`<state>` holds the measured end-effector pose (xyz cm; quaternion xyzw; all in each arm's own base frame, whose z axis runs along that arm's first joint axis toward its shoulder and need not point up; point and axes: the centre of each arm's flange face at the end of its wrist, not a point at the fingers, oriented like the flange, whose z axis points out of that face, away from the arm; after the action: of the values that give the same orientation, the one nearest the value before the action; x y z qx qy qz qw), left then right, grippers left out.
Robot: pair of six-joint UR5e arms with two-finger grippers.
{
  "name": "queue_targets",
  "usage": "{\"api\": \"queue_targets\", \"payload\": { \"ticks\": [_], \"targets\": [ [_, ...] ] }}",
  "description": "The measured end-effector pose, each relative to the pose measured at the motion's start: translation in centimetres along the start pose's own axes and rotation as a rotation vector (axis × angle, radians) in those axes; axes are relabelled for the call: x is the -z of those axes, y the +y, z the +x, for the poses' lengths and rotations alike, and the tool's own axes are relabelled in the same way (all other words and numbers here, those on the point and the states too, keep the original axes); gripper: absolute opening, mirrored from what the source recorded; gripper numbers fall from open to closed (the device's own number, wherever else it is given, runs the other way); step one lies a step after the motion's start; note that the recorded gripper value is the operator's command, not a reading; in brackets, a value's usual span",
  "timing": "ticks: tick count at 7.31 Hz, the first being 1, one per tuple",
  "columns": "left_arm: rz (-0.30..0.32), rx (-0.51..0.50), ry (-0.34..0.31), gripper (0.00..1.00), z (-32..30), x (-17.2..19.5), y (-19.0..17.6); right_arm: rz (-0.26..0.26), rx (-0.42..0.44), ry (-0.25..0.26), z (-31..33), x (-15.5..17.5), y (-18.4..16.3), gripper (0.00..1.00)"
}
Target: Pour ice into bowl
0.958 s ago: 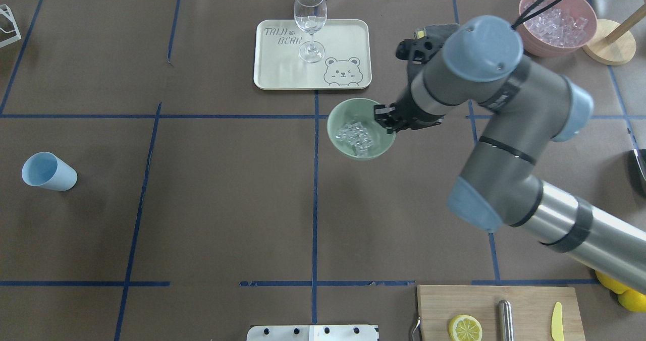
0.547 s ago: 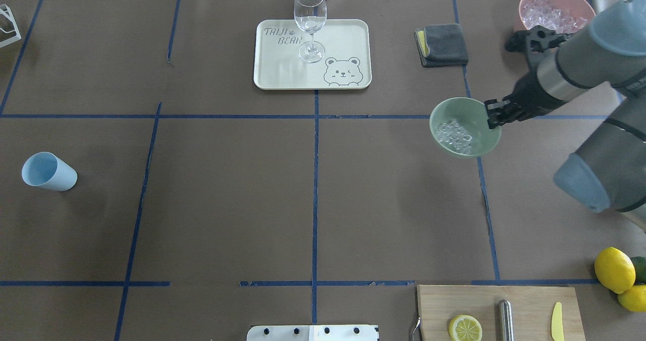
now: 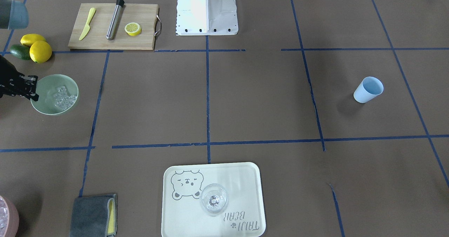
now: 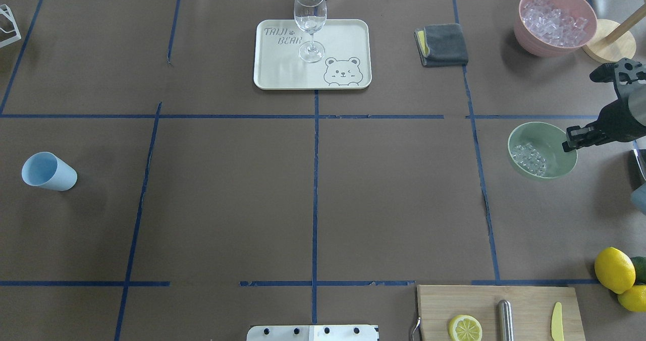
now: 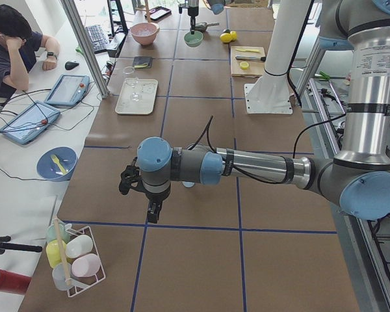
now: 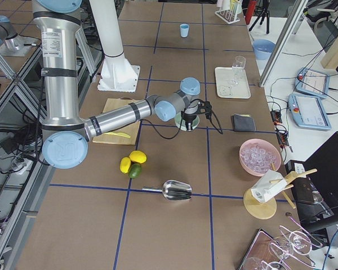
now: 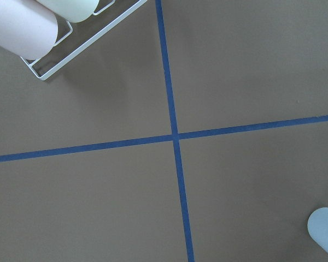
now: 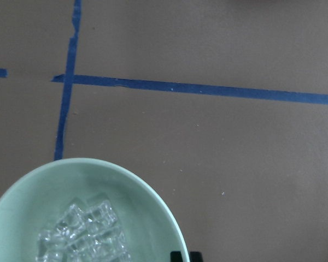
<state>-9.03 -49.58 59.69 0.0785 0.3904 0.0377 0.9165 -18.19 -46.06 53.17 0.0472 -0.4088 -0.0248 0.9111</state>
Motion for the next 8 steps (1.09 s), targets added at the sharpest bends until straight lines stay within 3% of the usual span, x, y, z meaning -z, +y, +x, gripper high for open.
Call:
{"api": "queue_targets", "payload": {
  "ticks": [4,6,7,8],
  "targets": [
    [0.009,-0.010,-0.001,1.00,0.2,0.2,-0.2,0.069,-0.047,-0.072,4.7,-3.9,1.0,0.00],
    [0.013,-0.014,0.000,1.00,0.3,0.2,-0.2,0.065,-0.054,-0.070,5.6,-4.7,1.2,0.11],
    [0.013,-0.015,0.000,1.00,0.3,0.2,-0.3,0.064,-0.055,-0.069,5.8,-4.9,1.3,0.29],
    [0.013,-0.016,0.000,1.00,0.3,0.2,-0.3,0.064,-0.055,-0.069,5.8,-4.9,1.3,0.67]
  ]
}}
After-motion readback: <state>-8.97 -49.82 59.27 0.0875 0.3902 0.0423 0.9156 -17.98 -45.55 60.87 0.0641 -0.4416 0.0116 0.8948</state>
